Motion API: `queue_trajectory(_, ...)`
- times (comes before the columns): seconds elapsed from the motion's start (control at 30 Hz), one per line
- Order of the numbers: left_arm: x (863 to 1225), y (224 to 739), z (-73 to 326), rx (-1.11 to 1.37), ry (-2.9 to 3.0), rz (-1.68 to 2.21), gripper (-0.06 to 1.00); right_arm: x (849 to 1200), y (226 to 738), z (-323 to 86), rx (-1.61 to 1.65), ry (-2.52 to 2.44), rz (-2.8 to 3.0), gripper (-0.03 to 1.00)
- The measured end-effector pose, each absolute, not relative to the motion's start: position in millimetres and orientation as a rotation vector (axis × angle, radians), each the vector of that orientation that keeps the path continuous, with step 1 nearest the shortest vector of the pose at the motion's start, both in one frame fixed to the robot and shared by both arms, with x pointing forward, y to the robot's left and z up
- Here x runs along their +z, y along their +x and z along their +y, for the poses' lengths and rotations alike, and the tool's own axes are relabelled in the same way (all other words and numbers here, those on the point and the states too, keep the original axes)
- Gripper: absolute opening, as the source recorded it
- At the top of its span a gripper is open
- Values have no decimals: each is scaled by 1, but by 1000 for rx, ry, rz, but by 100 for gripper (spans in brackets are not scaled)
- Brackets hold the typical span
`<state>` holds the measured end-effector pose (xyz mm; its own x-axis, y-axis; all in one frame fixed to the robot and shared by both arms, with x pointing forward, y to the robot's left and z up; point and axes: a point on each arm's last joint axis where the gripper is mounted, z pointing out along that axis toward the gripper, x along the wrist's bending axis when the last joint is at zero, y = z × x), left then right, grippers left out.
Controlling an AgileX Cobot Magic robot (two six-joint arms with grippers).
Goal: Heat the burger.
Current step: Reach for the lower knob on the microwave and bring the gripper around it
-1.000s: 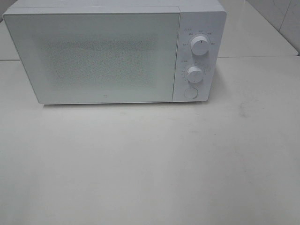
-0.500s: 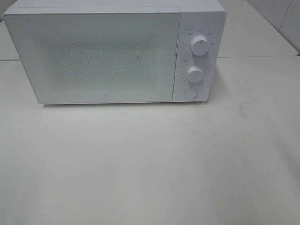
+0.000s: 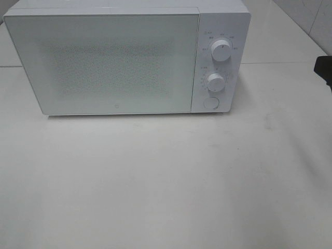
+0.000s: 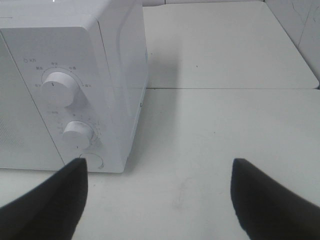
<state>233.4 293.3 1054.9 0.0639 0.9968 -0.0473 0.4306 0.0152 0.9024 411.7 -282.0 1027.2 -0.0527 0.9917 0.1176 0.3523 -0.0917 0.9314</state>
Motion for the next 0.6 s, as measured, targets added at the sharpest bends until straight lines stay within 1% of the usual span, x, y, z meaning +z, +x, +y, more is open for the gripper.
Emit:
queue_trajectory(0.27,1055,233,293,886,1535,1483,89,1012,434,-279,1149,1462,1491,76)
queue_trajectory(0.47,1055,233,293,886,1535,1483,89,991,435,-278,1147,1409,1484,76)
queue_trajectory(0.5,1055,233,293,886,1535,1483,89,983,435,-275,1144,1409,1487,76)
queue_trajectory(0.6,1055,233,293,886,1535,1483,89,973,436,-269,1135,1391,1483,76)
